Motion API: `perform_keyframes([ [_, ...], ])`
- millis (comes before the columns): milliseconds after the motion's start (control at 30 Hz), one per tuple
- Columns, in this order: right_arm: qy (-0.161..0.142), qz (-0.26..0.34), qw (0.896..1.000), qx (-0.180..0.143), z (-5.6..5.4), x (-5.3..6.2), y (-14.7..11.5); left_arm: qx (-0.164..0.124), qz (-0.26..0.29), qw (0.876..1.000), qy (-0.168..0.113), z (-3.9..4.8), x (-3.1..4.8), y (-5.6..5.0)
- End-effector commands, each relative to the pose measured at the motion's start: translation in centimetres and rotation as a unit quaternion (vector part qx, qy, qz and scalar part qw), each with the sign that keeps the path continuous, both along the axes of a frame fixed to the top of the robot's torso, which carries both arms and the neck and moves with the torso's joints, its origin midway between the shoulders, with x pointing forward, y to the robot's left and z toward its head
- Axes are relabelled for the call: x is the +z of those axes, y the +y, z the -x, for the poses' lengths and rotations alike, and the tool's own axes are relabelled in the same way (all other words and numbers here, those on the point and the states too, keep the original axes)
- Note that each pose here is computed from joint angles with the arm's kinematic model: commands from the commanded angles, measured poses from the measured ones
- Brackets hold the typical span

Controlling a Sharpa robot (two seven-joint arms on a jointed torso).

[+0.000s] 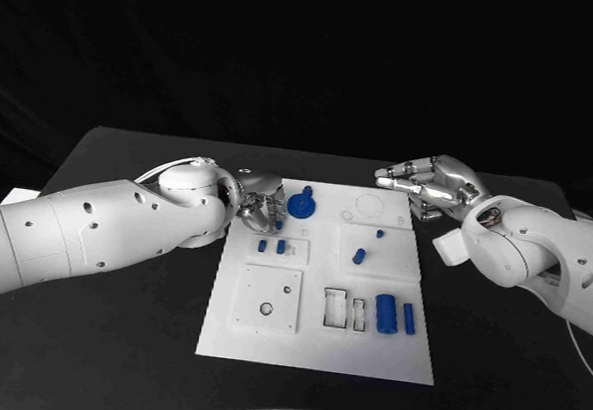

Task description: Assemble the parts on the task board

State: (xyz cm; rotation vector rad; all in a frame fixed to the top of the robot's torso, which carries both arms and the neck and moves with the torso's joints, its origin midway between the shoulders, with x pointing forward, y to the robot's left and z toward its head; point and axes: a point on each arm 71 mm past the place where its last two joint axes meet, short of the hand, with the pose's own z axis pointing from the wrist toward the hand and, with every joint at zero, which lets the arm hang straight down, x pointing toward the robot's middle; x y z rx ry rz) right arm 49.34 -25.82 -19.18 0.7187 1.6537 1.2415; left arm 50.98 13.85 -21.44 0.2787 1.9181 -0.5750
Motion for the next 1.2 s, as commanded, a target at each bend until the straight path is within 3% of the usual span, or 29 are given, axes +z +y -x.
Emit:
perform_keyframes([
  [33,-0.001,-0.001,1.0,0.006,0.0,0.0,0.0,0.001,0.003,1.0,-0.001,0.07,0.09,0.1],
  [167,-0.003,0.004,1.0,0.001,-0.2,-0.1,-0.4,0.004,0.009,1.0,-0.007,0.12,0.25,0.4],
  [400,-0.019,0.041,0.999,-0.006,-0.4,-0.2,-1.2,0.02,0.044,0.999,-0.02,0.13,1.04,2.2],
  [533,-0.037,0.085,0.996,-0.001,-0.5,-0.3,-1.6,0.041,0.142,0.989,-0.009,0.09,1.93,3.5],
  [600,-0.049,0.114,0.992,0.004,-0.5,-0.3,-1.7,0.056,0.212,0.976,0.007,0.09,2.36,4.3],
  [667,-0.065,0.152,0.986,0.011,-0.4,-0.2,-1.7,0.079,0.302,0.95,0.034,0.14,2.82,5.2],
  [733,-0.084,0.199,0.976,0.021,-0.2,-0.2,-1.7,0.103,0.392,0.912,0.065,0.27,3.18,6.0],
  [867,-0.124,0.298,0.945,0.049,0.3,0.1,-1.2,0.154,0.542,0.817,0.123,0.83,3.52,7.3],
  [933,-0.146,0.357,0.921,0.063,0.7,0.4,-0.9,0.176,0.596,0.77,0.145,1.24,3.57,7.9],
  [1067,-0.172,0.445,0.875,0.083,1.2,0.7,-0.2,0.194,0.637,0.728,0.165,1.88,3.58,8.4],
  [1200,-0.188,0.517,0.83,0.094,1.5,0.8,0.5,0.196,0.654,0.709,0.176,2.45,3.62,8.5],
])
